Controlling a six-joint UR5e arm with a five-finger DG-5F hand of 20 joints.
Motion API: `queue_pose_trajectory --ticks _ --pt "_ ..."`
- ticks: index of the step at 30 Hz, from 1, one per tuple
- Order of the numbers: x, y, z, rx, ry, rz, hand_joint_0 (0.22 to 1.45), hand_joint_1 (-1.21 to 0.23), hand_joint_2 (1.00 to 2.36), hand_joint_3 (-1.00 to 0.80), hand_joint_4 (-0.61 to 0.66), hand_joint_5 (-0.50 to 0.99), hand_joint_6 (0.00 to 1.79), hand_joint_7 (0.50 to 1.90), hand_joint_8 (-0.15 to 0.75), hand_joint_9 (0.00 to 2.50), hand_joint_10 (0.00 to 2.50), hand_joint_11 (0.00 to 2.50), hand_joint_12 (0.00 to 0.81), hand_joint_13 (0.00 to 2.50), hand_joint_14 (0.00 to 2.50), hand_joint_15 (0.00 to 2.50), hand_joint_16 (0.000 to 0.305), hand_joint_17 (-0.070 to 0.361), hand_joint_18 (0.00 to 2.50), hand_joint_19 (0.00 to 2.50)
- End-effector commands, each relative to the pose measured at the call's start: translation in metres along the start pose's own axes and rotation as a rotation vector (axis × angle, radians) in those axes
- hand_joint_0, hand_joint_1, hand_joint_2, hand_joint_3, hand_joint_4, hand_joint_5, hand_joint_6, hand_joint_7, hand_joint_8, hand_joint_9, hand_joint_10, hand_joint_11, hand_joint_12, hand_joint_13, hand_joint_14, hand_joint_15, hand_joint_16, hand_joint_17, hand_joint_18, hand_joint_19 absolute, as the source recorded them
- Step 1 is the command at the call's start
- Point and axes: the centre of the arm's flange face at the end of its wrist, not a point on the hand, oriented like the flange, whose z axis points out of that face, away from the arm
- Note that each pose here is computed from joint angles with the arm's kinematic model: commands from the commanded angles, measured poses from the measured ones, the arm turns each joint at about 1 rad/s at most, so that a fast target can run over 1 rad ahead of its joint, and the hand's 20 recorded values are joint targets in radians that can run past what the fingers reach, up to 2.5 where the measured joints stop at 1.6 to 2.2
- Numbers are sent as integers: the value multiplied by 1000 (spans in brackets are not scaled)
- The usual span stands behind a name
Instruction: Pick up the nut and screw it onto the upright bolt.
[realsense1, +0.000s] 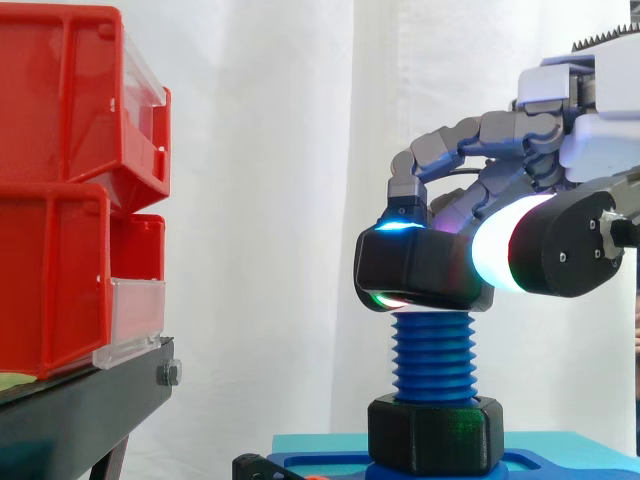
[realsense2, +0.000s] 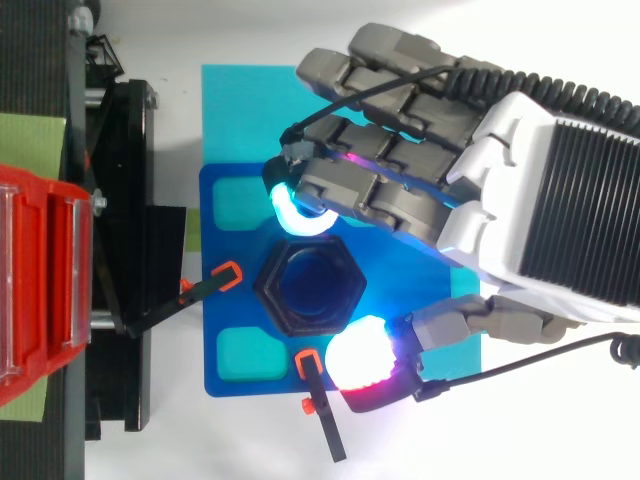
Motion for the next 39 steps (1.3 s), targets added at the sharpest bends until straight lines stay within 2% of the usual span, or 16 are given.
queue_pose_trajectory --ticks 1,2,4,22,30,35,39 --pt "-4 -1 0 5 19 -9 531 -557 1000 -500 310 -172 644 1183 325 578 3 92 372 504 0 0 46 105 436 18" --pt "-3 -1 -1 3 32 -15 531 -557 1000 -500 309 -172 644 1183 325 577 4 100 372 505 0 0 46 104 439 20" --pt "-2 -2 -1 3 35 -14 531 -557 1000 -500 309 -172 644 1176 325 577 3 99 372 506 0 0 46 104 440 17" --pt "-3 3 0 -3 19 -7 531 -556 1000 -500 309 -172 642 1181 324 579 1 101 372 510 0 0 47 105 449 36" --pt "-5 4 2 -6 -2 3 531 -557 1000 -500 305 -172 642 1182 325 578 3 99 372 514 0 0 47 105 451 36" --pt "6 3 4 -7 12 -11 531 -557 1000 -500 312 -171 642 1176 324 579 5 88 371 514 0 0 47 105 452 36" --pt "7 1 4 -5 18 -16 531 -557 1000 -500 306 -171 642 1177 326 577 3 99 372 514 0 0 47 105 469 33"
